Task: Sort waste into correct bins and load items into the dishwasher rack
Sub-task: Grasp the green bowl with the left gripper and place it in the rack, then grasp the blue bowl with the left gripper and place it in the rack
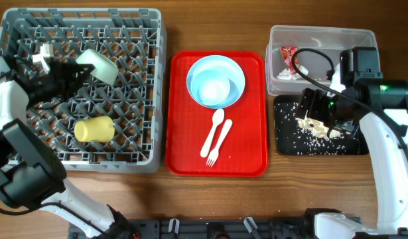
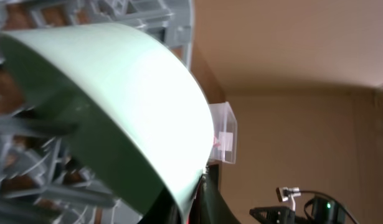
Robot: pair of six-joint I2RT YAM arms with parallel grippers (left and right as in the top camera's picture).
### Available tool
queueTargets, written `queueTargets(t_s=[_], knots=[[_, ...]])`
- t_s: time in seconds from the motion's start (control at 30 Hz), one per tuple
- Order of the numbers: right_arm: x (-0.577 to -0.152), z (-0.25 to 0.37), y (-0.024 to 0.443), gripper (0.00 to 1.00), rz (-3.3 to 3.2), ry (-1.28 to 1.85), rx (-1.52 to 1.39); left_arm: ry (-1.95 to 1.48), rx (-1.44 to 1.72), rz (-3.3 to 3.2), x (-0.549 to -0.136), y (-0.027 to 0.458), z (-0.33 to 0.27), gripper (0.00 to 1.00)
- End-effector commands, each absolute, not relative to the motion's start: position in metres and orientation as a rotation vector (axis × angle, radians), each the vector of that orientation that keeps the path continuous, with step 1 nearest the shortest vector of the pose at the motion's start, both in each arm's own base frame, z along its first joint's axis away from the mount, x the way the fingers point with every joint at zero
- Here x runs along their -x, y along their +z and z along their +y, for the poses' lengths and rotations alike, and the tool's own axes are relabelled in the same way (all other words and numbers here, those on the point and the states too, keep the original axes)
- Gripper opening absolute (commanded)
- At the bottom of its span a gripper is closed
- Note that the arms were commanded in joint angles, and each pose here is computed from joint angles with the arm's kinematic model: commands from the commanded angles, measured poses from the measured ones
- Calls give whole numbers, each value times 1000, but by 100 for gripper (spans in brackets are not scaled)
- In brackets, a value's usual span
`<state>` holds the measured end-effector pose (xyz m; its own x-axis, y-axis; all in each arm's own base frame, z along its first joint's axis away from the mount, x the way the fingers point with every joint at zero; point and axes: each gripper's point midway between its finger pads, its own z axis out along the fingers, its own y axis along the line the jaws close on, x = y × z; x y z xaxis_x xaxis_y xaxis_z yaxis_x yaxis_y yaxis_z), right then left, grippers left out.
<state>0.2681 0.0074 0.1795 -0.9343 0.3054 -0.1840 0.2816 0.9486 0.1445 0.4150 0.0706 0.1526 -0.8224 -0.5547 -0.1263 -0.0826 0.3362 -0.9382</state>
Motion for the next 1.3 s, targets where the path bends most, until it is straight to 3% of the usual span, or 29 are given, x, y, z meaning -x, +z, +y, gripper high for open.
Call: queueTargets(t_s=[0.0,0.03,0.07,0.2,0.3,0.43,0.53,0.73,0.93,1.1,1.17,1.2,1.27], knots=[[-271,9,190,92,2866,192,-405,-1399,697,2253,-403,129,94,17],[-271,9,190,92,2866,192,-404,-1409,738,2251,-398,129,98,23],[-271,9,190,92,2866,192,-399,-1418,775,2247,-393,129,102,39],[-271,9,190,92,2870,188,-369,-1371,899,2265,-371,139,116,63],[-271,9,190,92,2869,189,-372,-1254,818,2264,-364,174,114,70],[-269,-1,189,94,2853,120,-513,-1039,586,2307,-356,228,79,70],[-269,-1,189,96,2850,125,-531,-826,203,2437,-364,242,-8,76],[-269,-1,189,96,2854,124,-533,-567,-432,2477,-378,208,-178,81],[-268,-1,189,96,2854,124,-530,-469,-730,2507,-373,122,-284,78],[-267,-1,188,97,2859,123,-530,-303,-742,2618,-382,49,-281,70],[-267,-1,188,97,2859,123,-530,-299,-745,2631,-383,38,-281,64],[-267,-1,188,97,2859,123,-531,-298,-744,2638,-382,35,-282,52],[-267,-1,188,97,2859,123,-530,-290,-749,2656,-380,28,-281,44]])
